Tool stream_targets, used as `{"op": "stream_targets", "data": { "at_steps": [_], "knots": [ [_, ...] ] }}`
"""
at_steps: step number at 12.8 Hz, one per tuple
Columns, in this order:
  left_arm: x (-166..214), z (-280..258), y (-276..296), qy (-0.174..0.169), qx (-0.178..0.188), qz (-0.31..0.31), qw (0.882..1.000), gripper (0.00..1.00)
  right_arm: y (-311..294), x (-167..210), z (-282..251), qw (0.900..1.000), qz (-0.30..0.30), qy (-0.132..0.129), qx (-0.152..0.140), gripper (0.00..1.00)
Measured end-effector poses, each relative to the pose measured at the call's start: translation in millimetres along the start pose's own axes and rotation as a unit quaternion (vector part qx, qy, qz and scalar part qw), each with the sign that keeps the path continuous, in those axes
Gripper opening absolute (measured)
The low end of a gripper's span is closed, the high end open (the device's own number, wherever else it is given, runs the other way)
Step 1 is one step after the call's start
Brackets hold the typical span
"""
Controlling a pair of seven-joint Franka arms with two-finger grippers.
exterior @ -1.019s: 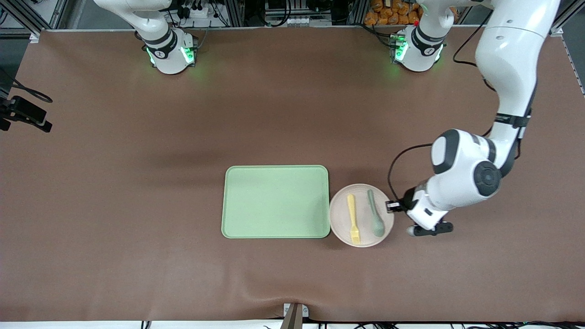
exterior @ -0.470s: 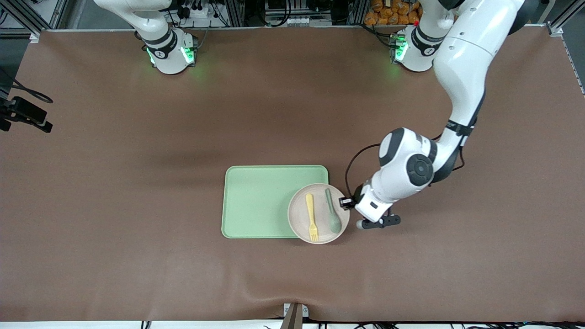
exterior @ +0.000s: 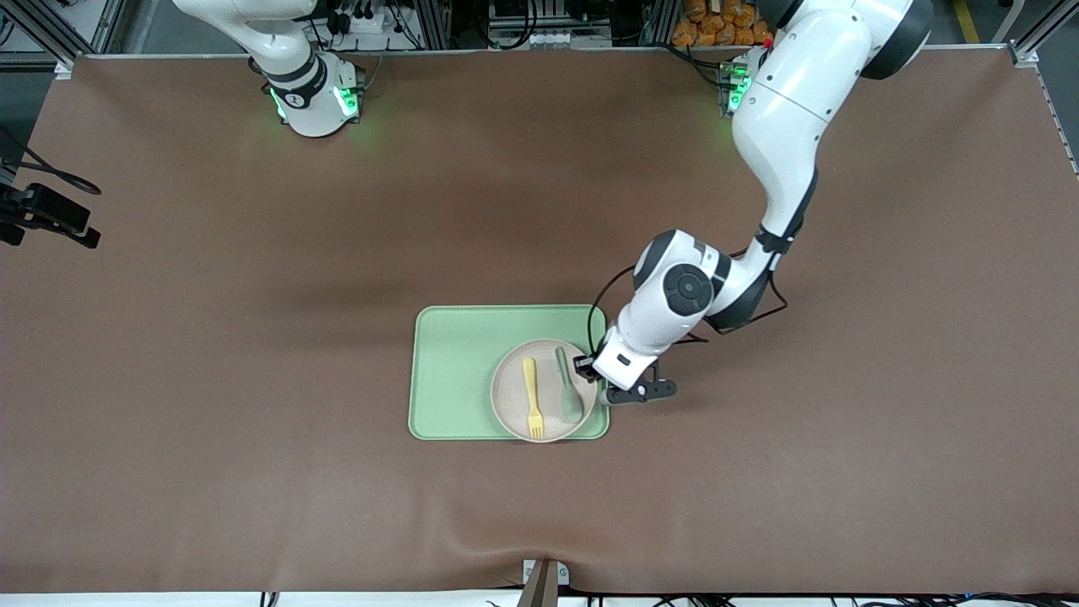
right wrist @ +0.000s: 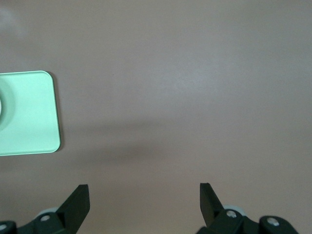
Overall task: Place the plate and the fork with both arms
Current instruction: 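Carry the plate with the left gripper onto the green tray, then release the plate with the left gripper while the right gripper approaches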
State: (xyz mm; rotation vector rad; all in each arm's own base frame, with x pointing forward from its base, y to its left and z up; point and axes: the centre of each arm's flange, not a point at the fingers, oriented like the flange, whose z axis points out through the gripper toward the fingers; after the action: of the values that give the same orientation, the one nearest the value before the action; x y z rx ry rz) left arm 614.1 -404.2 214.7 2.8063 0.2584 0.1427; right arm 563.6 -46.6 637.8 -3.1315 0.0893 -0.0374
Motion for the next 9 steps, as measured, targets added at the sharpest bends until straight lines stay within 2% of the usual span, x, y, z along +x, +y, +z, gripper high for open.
{"op": "stream_targets", "data": {
  "at_steps": [4,9],
  "knots": [
    [-7.3,2.6,7.5,-0.001,-0.001,0.003,1.000,0.05,-2.2,0.5,2.4,1.000,-0.002,-0.004,0.000,1.00],
    [-21.6,11.5,17.0,-0.009,0.001,-0.010,1.000,0.05,-27.9,14.8,35.9,0.999,-0.024,-0.035,0.001,1.00]
  ]
}}
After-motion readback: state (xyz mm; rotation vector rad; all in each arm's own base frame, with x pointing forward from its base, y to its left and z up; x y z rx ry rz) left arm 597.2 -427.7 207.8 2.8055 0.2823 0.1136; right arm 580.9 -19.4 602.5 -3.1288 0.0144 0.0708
